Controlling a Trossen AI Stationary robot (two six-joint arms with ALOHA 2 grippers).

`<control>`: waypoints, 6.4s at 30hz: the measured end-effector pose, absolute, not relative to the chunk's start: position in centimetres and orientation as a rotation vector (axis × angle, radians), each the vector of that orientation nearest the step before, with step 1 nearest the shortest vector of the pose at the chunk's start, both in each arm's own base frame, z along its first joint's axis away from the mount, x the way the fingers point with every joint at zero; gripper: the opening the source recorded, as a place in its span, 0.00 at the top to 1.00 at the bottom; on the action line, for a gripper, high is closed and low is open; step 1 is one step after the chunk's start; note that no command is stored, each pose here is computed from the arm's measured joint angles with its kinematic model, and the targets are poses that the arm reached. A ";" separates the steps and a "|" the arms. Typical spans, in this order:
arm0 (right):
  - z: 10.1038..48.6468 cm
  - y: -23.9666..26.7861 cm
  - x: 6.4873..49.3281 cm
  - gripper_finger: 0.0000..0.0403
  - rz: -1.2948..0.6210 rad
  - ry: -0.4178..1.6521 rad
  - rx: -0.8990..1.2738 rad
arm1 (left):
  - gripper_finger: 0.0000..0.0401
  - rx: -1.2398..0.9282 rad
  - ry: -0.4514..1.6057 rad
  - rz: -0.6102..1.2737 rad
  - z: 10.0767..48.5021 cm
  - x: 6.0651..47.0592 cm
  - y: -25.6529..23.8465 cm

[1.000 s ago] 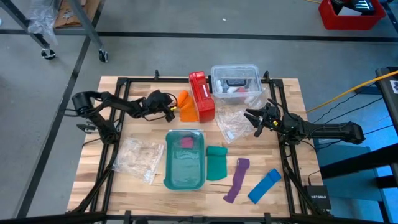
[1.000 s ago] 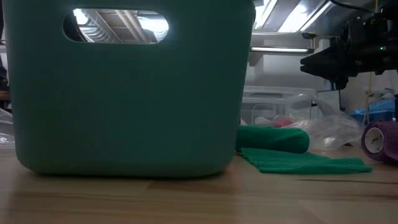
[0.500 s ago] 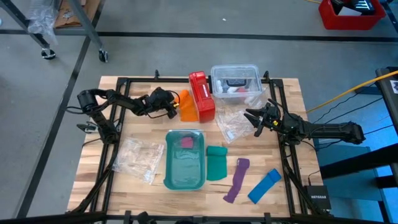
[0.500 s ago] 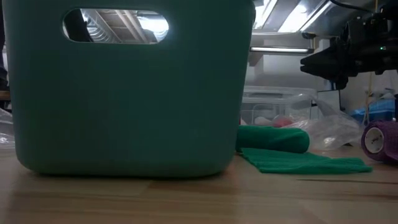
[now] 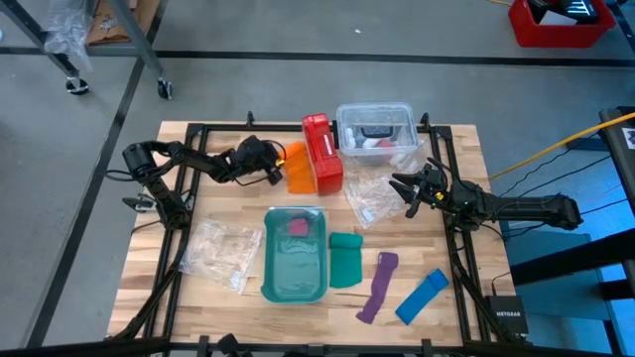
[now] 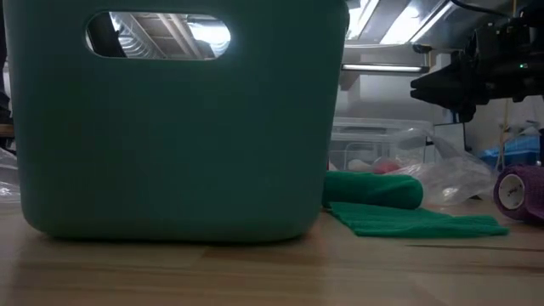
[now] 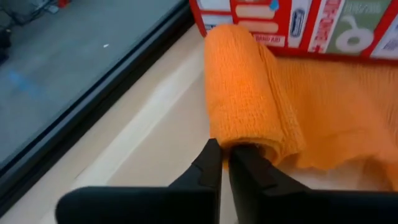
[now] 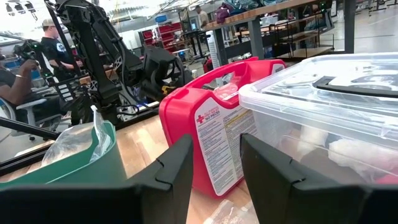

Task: Roll bandage
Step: Roll the orange bandage

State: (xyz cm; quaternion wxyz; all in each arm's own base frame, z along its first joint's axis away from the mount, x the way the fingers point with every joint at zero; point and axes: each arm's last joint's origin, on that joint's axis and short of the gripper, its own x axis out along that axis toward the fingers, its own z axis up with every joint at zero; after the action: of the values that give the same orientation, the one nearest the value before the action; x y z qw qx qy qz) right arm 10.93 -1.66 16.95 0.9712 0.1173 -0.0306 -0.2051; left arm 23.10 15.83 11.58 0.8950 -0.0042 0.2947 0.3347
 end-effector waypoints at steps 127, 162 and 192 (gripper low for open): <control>25.0 -0.6 23.2 0.66 0.188 0.190 0.180 | 1.00 0.115 -0.172 0.253 33.3 26.2 -1.5; 28.1 2.7 25.2 0.99 0.533 0.002 0.481 | 1.00 0.088 -0.069 0.268 32.1 26.5 -0.9; 35.7 2.1 27.6 1.00 0.010 0.207 -0.079 | 1.00 -0.109 0.097 -0.070 26.7 29.9 -7.3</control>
State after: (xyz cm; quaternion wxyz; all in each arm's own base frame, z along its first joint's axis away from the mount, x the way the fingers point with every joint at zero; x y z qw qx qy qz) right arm 27.61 2.11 35.70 0.9938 -0.0392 0.1035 0.0052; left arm 29.86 -7.34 26.71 0.9967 -0.0545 0.0483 -0.0348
